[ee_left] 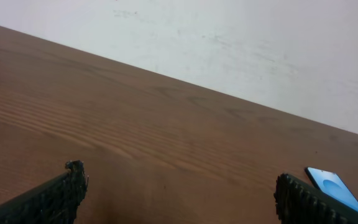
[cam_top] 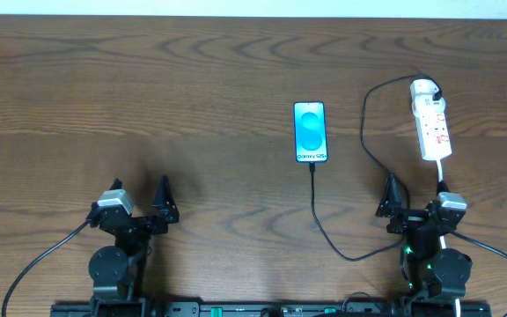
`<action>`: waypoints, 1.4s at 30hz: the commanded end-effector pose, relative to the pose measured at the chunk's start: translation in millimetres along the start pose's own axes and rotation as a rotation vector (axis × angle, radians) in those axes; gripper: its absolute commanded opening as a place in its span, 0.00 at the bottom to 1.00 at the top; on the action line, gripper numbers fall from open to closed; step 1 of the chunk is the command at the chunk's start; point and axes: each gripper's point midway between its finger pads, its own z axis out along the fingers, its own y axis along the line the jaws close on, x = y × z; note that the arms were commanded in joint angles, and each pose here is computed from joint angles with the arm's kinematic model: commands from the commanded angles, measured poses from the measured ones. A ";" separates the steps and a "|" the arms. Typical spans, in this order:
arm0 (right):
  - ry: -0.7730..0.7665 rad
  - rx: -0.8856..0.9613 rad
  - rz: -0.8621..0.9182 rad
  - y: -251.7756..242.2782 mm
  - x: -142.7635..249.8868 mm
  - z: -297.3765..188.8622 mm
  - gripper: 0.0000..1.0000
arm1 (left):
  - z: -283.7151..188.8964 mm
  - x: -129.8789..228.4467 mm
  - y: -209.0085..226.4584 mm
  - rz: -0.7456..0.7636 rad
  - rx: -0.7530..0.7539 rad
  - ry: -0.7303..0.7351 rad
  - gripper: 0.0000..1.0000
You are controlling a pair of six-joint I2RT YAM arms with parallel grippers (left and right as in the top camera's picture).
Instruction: Plug charger to phone and switch on socket
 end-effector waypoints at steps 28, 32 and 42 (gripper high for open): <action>0.003 -0.014 -0.019 2.9 1.1 -0.2 0.99 | 0.4 8.8 23.2 0.194 -0.065 0.025 0.98; 0.003 -0.014 -0.019 2.9 1.1 -0.2 0.99 | 1.0 10.8 16.8 0.228 -0.039 0.031 0.98; 0.003 -0.014 -0.019 2.9 1.1 -0.2 0.99 | 1.2 11.9 12.9 0.229 -0.023 0.034 0.98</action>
